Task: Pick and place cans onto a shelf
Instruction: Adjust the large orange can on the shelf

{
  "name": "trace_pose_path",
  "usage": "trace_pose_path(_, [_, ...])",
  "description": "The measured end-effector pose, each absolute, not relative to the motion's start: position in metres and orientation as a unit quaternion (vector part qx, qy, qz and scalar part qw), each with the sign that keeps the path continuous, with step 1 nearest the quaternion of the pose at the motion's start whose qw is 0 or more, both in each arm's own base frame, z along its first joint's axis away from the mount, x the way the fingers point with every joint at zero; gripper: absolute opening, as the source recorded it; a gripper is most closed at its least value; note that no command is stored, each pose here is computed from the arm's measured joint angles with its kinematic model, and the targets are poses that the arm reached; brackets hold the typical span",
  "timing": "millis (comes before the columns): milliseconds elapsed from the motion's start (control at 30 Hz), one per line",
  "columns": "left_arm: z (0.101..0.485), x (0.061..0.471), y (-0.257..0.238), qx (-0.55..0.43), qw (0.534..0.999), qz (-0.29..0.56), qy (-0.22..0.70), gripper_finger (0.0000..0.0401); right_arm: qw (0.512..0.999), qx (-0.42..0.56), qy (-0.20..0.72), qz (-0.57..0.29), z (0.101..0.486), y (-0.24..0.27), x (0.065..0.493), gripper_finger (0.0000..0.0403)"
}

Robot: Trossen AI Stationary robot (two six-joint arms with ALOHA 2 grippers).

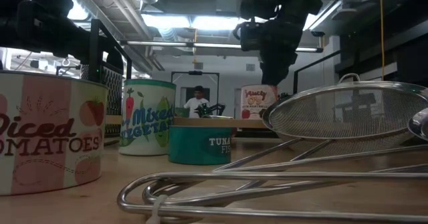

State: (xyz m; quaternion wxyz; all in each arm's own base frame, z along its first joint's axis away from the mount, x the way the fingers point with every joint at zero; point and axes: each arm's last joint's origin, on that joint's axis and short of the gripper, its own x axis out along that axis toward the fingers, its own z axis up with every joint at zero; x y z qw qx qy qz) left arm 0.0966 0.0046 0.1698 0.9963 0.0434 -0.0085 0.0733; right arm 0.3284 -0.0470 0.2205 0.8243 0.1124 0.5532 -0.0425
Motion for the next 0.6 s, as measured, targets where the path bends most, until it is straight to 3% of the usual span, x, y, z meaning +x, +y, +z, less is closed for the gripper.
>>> trace_pose_path(167, [0.17, 0.097, 0.005, 0.043, 0.996, 0.074, -0.008, 0.0086, 0.827, 0.091, 0.553, -0.029, 0.221, -0.047, 0.328, 0.0015])
trace_pose_path(600, [0.17, 0.097, 0.005, 0.043, 0.996, 0.073, -0.008, 0.0086, 0.815, 0.044, 0.578, -0.012, 0.249, -0.049, 0.312, 0.0004])
